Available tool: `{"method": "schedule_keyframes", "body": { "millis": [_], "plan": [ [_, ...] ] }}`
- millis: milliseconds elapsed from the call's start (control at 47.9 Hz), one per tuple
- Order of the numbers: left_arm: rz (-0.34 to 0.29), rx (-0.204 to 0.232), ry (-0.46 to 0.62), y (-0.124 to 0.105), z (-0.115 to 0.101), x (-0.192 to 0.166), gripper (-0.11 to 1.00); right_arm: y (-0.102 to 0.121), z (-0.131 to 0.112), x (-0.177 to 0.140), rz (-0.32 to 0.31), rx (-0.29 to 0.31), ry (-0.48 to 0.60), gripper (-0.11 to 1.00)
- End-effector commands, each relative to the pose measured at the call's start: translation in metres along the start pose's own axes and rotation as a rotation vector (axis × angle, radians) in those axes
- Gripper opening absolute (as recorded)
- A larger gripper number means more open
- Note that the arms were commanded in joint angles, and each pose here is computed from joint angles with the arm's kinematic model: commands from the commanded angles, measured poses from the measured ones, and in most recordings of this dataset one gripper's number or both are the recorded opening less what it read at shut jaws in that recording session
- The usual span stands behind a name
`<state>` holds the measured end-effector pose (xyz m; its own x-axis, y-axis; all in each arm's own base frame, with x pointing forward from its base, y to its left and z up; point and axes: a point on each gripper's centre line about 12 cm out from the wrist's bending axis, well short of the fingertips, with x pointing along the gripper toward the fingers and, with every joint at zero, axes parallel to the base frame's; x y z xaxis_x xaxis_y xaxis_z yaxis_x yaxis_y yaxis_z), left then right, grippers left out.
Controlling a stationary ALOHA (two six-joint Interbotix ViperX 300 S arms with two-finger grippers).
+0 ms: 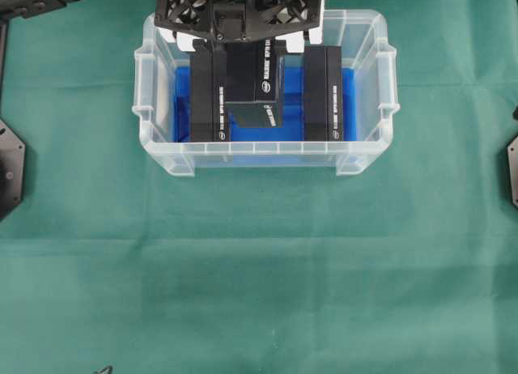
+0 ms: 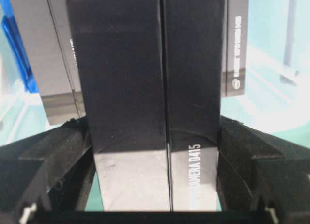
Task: Take the box out of the case with the left arm.
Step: 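Lift the gripped black box upward out of the case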
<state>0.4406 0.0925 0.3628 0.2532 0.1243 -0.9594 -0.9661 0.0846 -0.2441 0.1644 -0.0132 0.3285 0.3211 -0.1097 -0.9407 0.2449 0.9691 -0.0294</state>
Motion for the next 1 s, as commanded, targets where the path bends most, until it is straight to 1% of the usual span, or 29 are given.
{"method": "schedule_keyframes", "body": {
  "millis": [0, 209, 501, 981],
  "plan": [
    [-0.072, -0.006, -0.023, 0.0031, 0.0008, -0.0318, 0.62, -0.0003, 0.003, -0.0029, 0.0, 0.002, -0.014, 0.02],
    [-0.066, -0.004, -0.021, 0.0046, -0.0004, -0.0308, 0.62, -0.0001, 0.003, -0.0029, 0.001, 0.002, -0.014, 0.02],
    [-0.054, -0.012, -0.018, 0.0086, -0.0009, -0.029, 0.62, 0.0001, 0.0028, -0.003, 0.001, 0.001, -0.012, 0.02],
    [-0.059, -0.01, -0.019, 0.0079, -0.0014, -0.0286, 0.62, 0.0002, 0.003, -0.0026, 0.001, 0.001, -0.011, 0.02]
  ]
}}
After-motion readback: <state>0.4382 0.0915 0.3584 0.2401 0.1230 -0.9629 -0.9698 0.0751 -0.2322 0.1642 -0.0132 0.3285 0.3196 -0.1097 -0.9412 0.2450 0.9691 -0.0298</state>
